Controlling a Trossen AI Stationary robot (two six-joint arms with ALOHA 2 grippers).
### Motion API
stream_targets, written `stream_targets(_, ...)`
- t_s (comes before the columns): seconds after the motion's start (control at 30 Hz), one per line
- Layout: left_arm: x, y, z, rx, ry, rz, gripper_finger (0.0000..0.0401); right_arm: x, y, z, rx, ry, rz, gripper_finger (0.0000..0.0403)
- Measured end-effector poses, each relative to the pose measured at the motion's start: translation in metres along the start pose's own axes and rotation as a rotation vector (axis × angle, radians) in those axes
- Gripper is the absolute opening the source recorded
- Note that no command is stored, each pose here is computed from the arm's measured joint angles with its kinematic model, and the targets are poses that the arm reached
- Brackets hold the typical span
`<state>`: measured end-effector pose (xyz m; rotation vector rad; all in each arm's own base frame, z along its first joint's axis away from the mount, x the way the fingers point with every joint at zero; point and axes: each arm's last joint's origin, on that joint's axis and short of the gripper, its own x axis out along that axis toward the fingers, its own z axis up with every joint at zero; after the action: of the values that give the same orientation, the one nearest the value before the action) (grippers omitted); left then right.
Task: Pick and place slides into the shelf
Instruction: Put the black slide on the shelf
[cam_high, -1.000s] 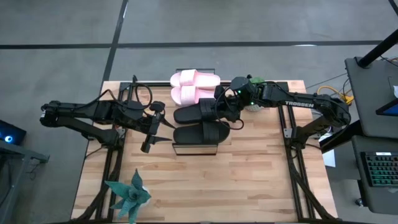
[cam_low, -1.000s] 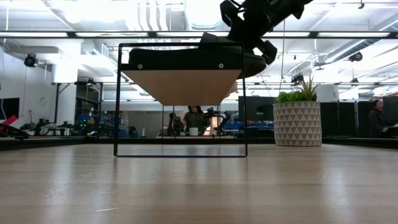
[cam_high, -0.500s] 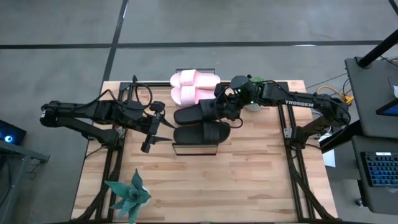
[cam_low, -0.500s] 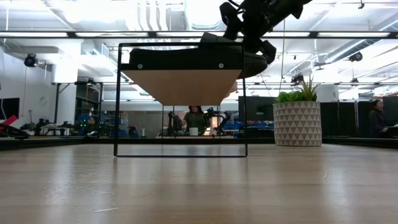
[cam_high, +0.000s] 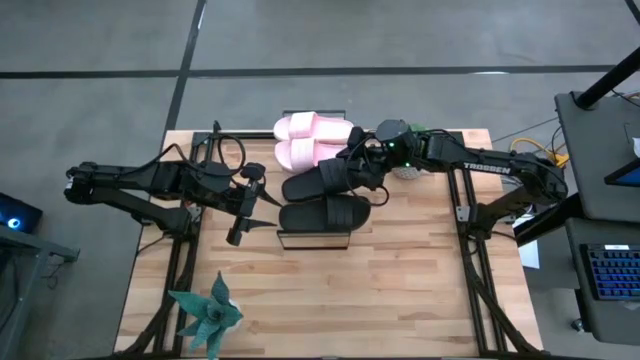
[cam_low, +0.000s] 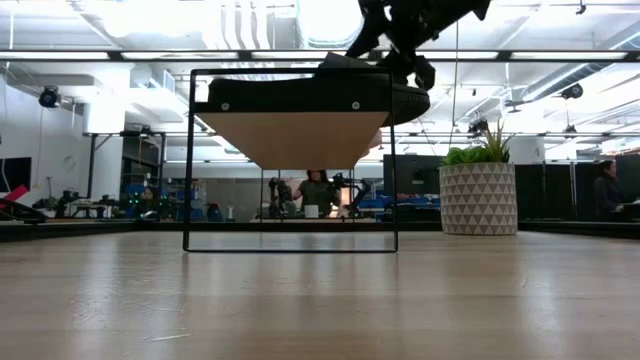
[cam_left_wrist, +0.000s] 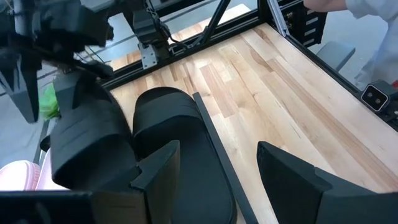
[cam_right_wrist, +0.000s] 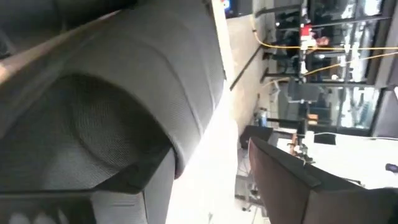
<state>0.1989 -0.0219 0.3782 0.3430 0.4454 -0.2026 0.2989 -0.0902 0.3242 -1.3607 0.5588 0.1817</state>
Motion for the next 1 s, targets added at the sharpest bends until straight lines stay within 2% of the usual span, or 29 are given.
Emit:
stream_targets(0.07, 0.000, 0.000, 0.000, 0.000, 0.002, -0.001, 0.0199, -0.007, -0.003, 0.002, 0.017, -0.003, -0.026, 0.0191)
stream_targets(0.23, 0.000, 0.000, -0.001, 0.000, 0.008, -0.003, 0.0199, -0.034, -0.016, 0.010, 0.161, -0.020, -0.126, 0.0179)
stream_targets(0.37, 0.000, 0.000, -0.001, 0.000, 0.008, -0.003, 0.0199, -0.045, -0.017, 0.012, 0.257, -0.045, -0.130, 0.0167)
stream_targets(0.73, 0.000, 0.000, -0.001, 0.000, 0.009, -0.003, 0.0199, -0.048, -0.006, 0.009, 0.338, 0.046, -0.041, 0.0139)
stream_targets(1.0, 0.000, -0.001, -0.002, -0.001, 0.015, -0.005, 0.0199, -0.056, 0.013, 0.014, 0.425, 0.039, 0.198, 0.0110)
